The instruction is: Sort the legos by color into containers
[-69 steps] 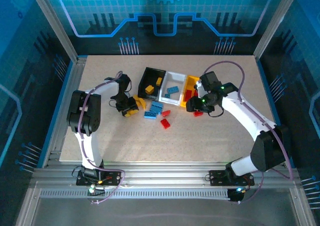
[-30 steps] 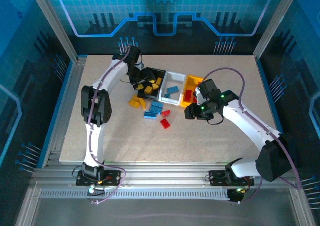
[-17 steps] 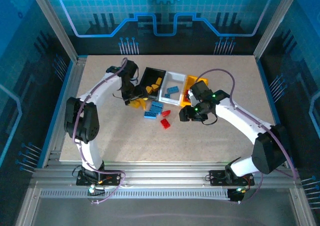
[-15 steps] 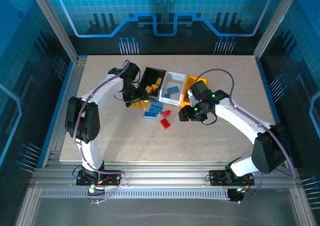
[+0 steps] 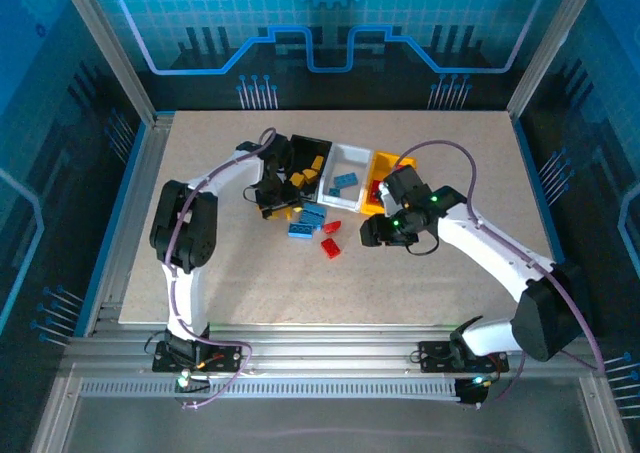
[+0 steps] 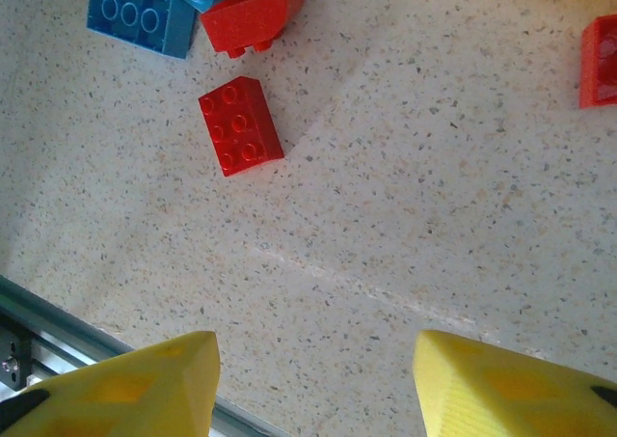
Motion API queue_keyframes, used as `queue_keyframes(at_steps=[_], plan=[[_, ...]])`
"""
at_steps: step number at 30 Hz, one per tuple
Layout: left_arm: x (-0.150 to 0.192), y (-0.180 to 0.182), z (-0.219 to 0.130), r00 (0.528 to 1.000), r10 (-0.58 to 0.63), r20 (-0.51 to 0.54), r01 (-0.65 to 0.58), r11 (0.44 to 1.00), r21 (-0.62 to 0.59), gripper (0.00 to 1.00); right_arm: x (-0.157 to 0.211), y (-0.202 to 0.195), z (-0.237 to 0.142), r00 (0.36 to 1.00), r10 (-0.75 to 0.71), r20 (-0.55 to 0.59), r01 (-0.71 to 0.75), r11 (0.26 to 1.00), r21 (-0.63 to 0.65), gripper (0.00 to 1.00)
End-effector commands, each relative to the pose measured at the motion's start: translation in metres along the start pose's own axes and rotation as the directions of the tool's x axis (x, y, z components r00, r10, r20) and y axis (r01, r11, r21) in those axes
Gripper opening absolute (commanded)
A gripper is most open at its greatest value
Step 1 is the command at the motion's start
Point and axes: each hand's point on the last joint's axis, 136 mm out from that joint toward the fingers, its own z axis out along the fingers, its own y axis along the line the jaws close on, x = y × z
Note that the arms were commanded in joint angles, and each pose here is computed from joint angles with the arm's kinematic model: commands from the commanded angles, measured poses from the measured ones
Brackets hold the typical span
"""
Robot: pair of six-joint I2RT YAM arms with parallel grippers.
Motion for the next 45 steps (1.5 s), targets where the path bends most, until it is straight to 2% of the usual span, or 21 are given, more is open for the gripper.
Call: queue_keyframes(at_steps=[1, 12, 20, 26, 36, 45], plan=[[-0.013, -0.004, 0.0, 0.999, -0.003, 0.037, 0.004, 1.0, -0.016, 0.56, 0.009, 0.0, -0.003, 1.0, 0.006, -0.002, -0.005, 1.0, 0.011, 0.57], [-0.018, -0.005, 0.013, 1.0, -0.001, 0.016, 0.002, 0.999, -0.034, 0.39, 0.01, -0.003, -0.005, 1.0, 0.008, 0.001, -0.008, 1.0, 0.024, 0.57], [-0.007, 0.007, 0.022, 1.0, -0.004, -0.017, 0.003, 0.998, -0.066, 0.36, 0.004, -0.001, -0.002, 1.0, -0.008, -0.003, 0.008, 1.0, 0.019, 0.57], [-0.004, 0.012, 0.02, 1.0, -0.004, -0.012, 0.003, 0.997, -0.08, 0.19, 0.0, 0.003, -0.001, 1.0, -0.028, -0.007, 0.028, 1.0, 0.013, 0.57], [0.017, 0.022, -0.006, 1.0, -0.001, 0.009, 0.001, 0.998, -0.068, 0.18, -0.004, 0.003, -0.005, 1.0, -0.029, 0.0, 0.029, 1.0, -0.009, 0.57], [0.045, 0.019, -0.05, 0.997, -0.007, 0.077, 0.002, 0.998, 0.065, 0.19, 0.005, 0.003, 0.005, 0.999, 0.032, -0.025, -0.033, 0.997, -0.069, 0.57]])
